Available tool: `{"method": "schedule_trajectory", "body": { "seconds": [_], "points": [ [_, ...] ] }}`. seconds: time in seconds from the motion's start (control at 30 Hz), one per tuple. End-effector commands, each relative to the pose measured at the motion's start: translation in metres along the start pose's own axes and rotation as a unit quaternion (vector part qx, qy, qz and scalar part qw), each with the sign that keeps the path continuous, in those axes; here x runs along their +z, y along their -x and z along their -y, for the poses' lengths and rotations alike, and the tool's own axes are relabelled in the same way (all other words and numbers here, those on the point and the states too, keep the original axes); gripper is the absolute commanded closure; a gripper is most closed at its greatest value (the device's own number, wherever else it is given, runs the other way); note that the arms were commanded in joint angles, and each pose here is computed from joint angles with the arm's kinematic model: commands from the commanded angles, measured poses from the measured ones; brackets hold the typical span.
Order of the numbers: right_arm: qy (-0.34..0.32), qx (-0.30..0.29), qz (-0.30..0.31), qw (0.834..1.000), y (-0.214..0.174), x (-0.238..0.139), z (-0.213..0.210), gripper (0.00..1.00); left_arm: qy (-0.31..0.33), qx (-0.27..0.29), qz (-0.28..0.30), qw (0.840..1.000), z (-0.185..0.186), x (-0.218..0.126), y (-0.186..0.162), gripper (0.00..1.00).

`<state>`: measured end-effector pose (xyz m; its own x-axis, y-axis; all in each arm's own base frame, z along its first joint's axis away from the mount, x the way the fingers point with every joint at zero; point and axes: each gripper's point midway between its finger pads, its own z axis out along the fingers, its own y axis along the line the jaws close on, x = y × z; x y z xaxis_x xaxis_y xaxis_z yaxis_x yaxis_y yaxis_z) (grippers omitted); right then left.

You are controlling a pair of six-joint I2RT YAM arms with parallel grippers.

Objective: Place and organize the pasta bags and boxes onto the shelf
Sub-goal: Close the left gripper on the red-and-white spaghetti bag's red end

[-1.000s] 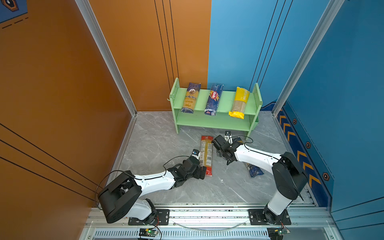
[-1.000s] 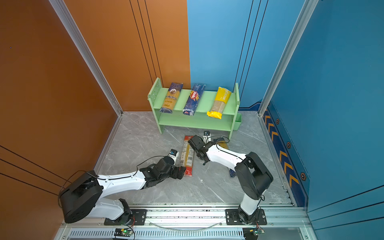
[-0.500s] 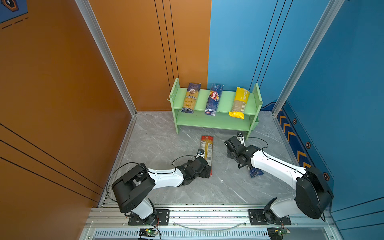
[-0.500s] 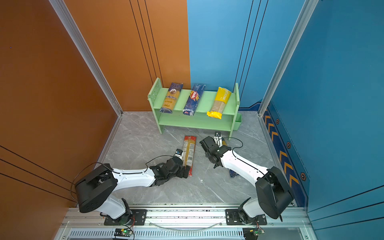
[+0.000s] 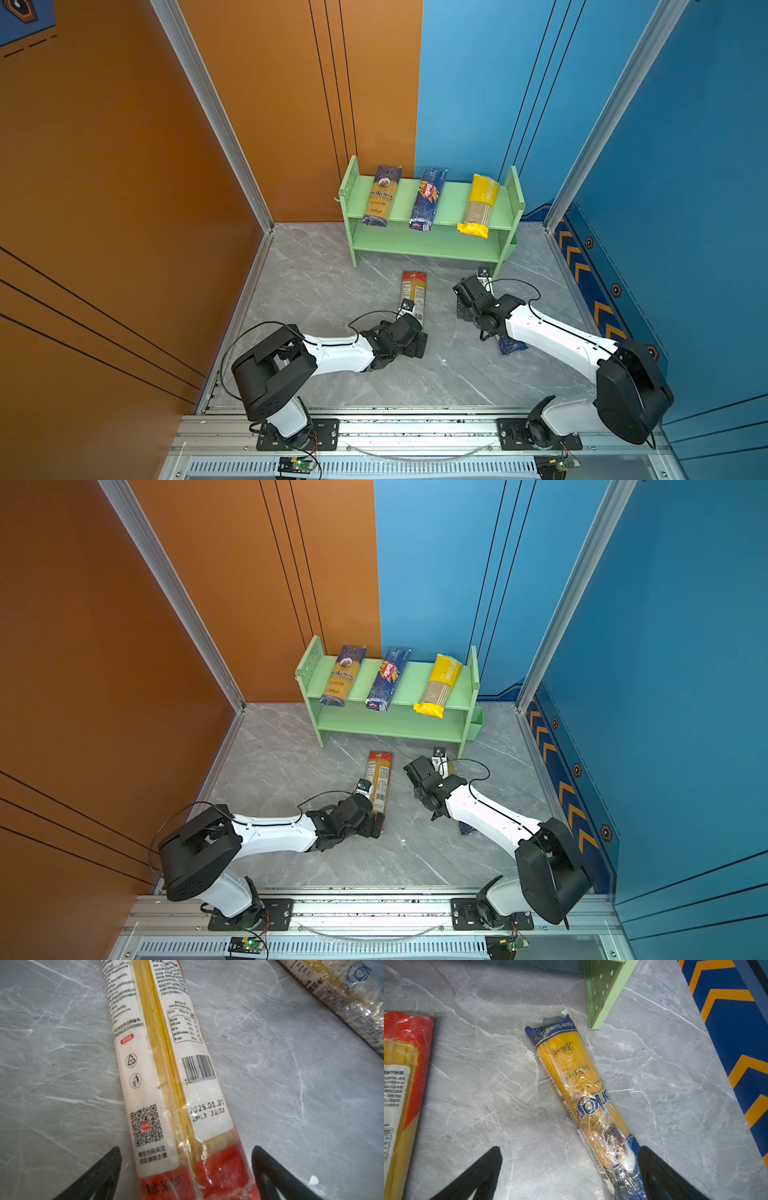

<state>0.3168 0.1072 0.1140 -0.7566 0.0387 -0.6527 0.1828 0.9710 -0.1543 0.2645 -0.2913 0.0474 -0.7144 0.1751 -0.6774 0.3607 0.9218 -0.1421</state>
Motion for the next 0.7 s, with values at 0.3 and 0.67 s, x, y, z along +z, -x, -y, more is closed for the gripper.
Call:
{"method": "schedule_trajectory", "body": {
  "seconds": [0.3,0.67],
  "points": [
    [0.007,0.008,0.001,1.0,-0.002,-0.001,0.002,0.0,0.061,0.031,-0.041,0.997,-0.012,0.007,-0.013,0.02],
    [0.008,0.005,-0.005,1.0,-0.004,0.004,-0.002,0.0,0.12,0.05,-0.057,0.99,-0.054,-0.007,-0.019,0.02]
  ]
}}
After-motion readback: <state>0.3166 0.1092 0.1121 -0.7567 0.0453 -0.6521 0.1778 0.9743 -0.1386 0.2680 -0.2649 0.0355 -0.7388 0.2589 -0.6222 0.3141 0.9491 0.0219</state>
